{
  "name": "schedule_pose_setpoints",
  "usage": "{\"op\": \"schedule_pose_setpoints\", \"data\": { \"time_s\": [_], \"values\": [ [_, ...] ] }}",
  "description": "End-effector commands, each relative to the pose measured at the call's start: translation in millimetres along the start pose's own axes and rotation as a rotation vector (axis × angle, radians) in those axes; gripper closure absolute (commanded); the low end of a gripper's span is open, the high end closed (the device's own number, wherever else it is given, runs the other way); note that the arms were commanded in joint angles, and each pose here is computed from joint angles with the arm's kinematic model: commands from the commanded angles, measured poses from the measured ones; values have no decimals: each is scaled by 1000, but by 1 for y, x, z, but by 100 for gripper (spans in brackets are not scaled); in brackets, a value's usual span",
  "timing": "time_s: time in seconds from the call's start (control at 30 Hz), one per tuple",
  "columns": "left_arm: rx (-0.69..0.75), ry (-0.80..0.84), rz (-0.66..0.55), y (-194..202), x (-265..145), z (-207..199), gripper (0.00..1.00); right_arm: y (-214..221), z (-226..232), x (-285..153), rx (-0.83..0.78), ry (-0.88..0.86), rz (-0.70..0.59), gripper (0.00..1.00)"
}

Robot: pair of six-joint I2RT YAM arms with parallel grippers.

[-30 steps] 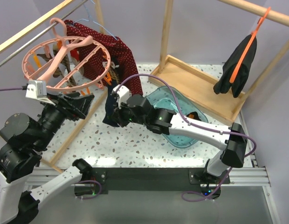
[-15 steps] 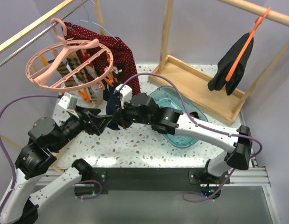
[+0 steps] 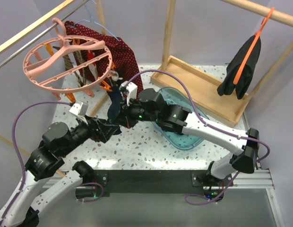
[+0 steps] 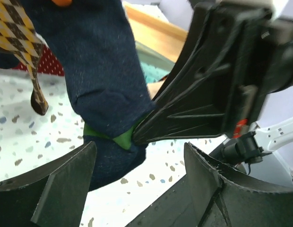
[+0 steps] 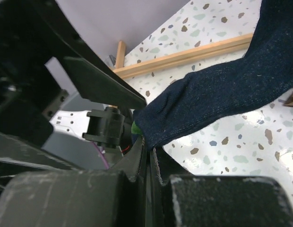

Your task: Remove the socks clipped to the hanger

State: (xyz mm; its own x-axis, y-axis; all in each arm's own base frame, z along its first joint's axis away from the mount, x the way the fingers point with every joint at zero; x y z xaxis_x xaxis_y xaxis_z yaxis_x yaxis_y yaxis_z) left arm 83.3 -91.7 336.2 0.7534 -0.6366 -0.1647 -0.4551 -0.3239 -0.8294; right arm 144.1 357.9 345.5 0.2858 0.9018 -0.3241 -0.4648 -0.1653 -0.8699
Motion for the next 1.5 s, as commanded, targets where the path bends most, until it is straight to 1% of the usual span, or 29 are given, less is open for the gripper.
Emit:
{"op": "schedule_pose_setpoints", "data": {
  "time_s": [0.0, 0.13, 0.23, 0.3, 0.4, 0.5, 0.53, 0.57, 0.6, 0.63, 0.67, 0.7, 0.77, 0.8, 0.83, 0.9, 0.93, 1.0, 1.03, 1.1, 1.13, 1.33, 1.43, 1.47],
  "values": [
    [-46, 17, 22, 10, 2, 2, 20, -24, 17, -20, 22, -92, -59, 100],
    [-54, -8, 44, 16, 1, 7, 20, -26, 20, -21, 29, -116, -54, 100],
    [-59, -9, 62, 19, 1, 7, 21, -27, 21, -20, 33, -128, -54, 100],
    [-63, -18, 76, 21, 0, 8, 24, -27, 21, -20, 38, -129, -55, 100],
    [-64, -27, 90, 24, 0, 10, 32, -29, 23, -19, 46, -149, -59, 100],
    [-74, -32, 95, 26, 1, 11, 47, -31, 25, -19, 55, -175, -62, 100],
    [-74, -32, 95, 27, 1, 12, 62, -31, 26, -18, 56, -180, -61, 100],
    [-76, -34, 102, 27, 3, 12, 71, -32, 25, -18, 58, -178, -65, 100],
    [-77, -39, 107, 27, 4, 12, 80, -33, 26, -18, 54, -174, -69, 97],
    [-74, -38, 116, 28, 5, 12, 93, -33, 25, -19, 51, -164, -64, 93],
    [-71, -44, 129, 28, 6, 12, 97, -33, 23, -17, 34, -150, -61, 90],
    [-67, -44, 134, 28, 6, 12, 100, -38, 23, -18, 22, -130, -75, 82],
    [-61, -42, 141, 28, 6, 12, 100, -36, 17, -14, -18, -80, -37, 76],
    [-60, -35, 142, 28, 5, 11, 100, -47, 17, -15, -38, -53, -58, 70],
    [-57, -29, 142, 27, 5, 10, 100, -44, 12, -15, -72, -13, -20, 67],
    [-56, -18, 144, 27, 4, 9, 100, -56, 5, -11, -114, 71, -26, 56],
    [-51, -14, 142, 26, 3, 8, 100, -56, 1, -12, -127, 100, 1, 55],
    [-47, -5, 139, 25, 0, 7, 100, -65, -3, -7, -180, 114, -10, 51],
    [-45, -6, 138, 24, 0, 7, 100, -68, -8, -6, -212, 126, -14, 45],
    [-41, 4, 135, 23, -2, 6, 100, -79, -11, -6, -246, 124, -41, 42],
    [-38, 7, 134, 22, -3, 5, 100, -82, -17, -1, -259, 124, -46, 36],
    [-34, 23, 135, 22, -5, 4, 100, -103, -33, 12, -275, 0, -103, 35],
    [-31, 24, 130, 22, -6, 4, 100, -108, -30, 18, -313, -67, -111, 34],
    [-30, 29, 128, 21, -7, 3, 100, -106, -29, 21, -317, -94, -108, 29]
  ]
}}
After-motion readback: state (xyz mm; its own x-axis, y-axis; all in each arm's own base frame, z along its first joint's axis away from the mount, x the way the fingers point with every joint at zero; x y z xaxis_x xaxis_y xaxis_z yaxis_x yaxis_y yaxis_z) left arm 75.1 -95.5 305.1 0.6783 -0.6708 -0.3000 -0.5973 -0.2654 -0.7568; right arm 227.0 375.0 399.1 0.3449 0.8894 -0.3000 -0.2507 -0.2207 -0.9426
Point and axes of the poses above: each gripper's point midway between its finger pads, its own x axis out along the fingers, its own z axis along the line the jaws close on, y = z × x, the point moved 9 cm from there along -x, back along the fingers, and after that the axes turned 6 degrees about -x, right-handed, at the moved point
